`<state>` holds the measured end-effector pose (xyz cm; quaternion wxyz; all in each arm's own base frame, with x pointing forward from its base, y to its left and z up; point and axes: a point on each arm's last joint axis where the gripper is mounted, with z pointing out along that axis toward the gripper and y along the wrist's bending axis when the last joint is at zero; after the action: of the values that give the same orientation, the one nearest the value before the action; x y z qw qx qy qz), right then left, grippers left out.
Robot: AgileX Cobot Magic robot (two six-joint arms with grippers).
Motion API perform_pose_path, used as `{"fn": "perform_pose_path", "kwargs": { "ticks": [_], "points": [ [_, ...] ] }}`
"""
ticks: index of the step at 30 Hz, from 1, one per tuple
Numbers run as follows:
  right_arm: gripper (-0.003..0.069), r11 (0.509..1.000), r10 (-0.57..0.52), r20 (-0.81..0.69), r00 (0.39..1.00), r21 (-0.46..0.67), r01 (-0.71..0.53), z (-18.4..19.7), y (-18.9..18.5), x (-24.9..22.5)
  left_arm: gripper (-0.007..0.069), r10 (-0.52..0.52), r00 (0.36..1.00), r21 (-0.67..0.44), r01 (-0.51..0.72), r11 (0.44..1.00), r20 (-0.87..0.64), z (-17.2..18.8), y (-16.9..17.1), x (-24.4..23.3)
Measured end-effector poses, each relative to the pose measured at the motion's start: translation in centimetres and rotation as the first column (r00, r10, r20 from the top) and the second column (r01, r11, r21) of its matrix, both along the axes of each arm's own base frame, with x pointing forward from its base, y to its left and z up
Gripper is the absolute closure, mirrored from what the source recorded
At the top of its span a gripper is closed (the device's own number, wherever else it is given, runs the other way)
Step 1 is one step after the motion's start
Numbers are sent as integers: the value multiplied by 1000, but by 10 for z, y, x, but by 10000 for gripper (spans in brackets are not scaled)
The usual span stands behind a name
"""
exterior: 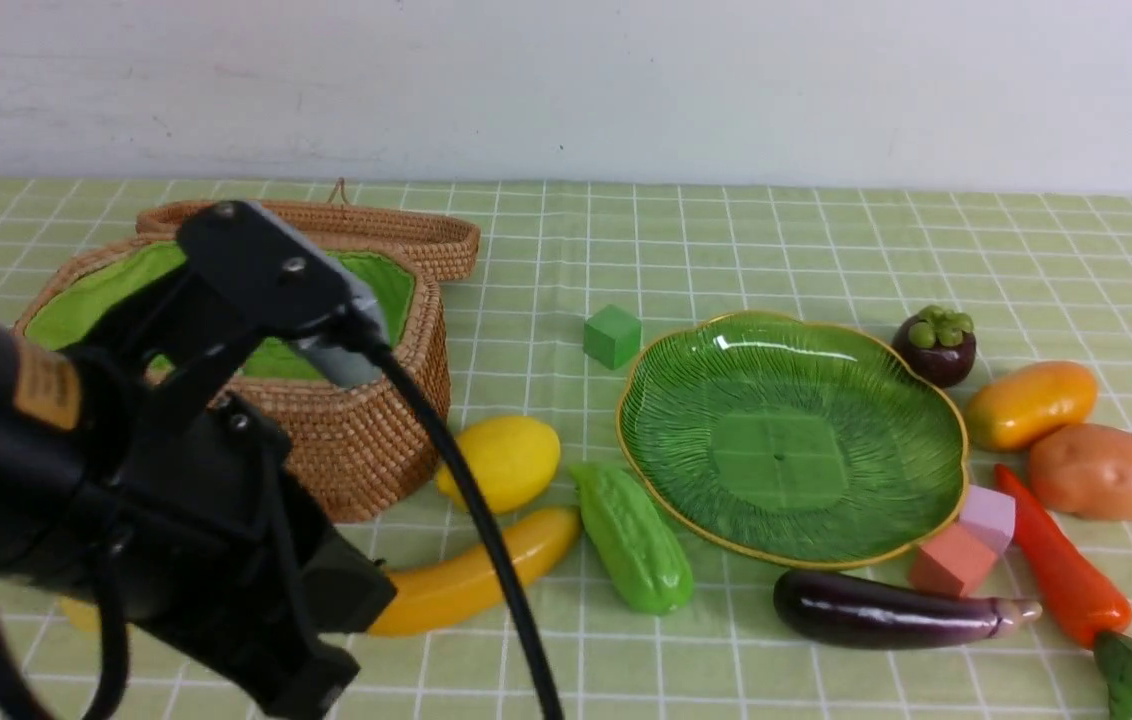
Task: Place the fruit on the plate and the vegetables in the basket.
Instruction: Use the left arm to grab a banana and put it into the right plate
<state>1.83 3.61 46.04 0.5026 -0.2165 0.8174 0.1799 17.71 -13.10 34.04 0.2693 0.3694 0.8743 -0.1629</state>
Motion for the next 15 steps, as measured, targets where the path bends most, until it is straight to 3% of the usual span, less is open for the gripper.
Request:
{"fn": "perform_pose_path", "kwargs": {
  "ticks": [5,10,15],
  "points": [
    [607,989,145,65,987,-24,-144,6,3,-11,638,-67,998,122,67,990,-8,-21,-12,29],
    [601,976,217,73,973,-47,-214,6,2,-13,620,-112,994,187,109,976,4,-44,-24,56],
    [591,967,250,80,965,-82,-243,5,-1,-13,410,-158,987,284,152,947,-2,-83,-40,92]
  ]
}}
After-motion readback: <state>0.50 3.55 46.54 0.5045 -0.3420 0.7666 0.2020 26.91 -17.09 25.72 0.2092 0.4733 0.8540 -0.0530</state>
